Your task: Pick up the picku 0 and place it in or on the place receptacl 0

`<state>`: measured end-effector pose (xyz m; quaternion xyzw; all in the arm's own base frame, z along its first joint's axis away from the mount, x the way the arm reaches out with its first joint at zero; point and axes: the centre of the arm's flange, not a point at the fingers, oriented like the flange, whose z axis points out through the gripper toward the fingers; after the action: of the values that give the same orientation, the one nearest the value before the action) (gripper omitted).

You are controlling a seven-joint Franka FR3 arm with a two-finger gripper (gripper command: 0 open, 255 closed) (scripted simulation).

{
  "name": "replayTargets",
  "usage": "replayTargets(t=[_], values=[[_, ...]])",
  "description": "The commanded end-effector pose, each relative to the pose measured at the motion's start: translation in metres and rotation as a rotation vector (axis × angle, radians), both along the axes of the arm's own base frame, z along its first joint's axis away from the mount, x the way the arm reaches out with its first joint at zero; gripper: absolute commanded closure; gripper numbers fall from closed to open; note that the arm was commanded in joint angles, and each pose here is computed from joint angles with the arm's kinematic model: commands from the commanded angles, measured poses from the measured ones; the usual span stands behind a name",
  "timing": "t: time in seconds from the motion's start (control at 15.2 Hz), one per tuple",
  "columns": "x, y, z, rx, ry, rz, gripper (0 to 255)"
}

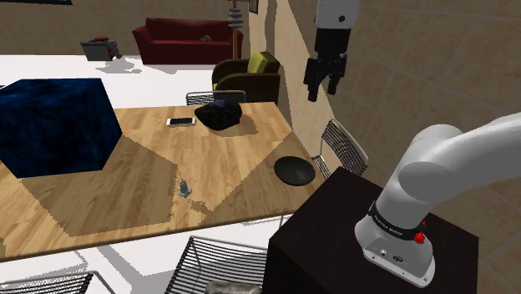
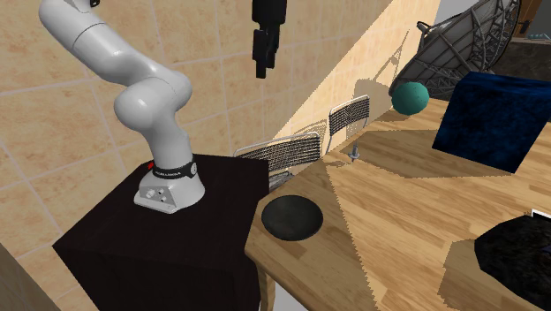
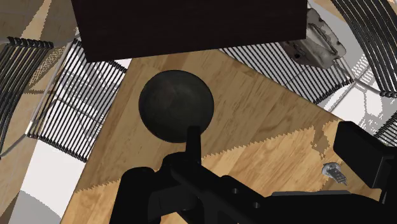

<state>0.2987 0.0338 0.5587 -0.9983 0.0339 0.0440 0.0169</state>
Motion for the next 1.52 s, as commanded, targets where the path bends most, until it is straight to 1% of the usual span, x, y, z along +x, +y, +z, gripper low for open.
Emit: replayTargets(t=[0.0,1.45], values=[[0.000,0.000,0.000,0.000,0.000,0.000,0],[0.169,0.141,-0.186,0.013,-0.018,0.051,0]])
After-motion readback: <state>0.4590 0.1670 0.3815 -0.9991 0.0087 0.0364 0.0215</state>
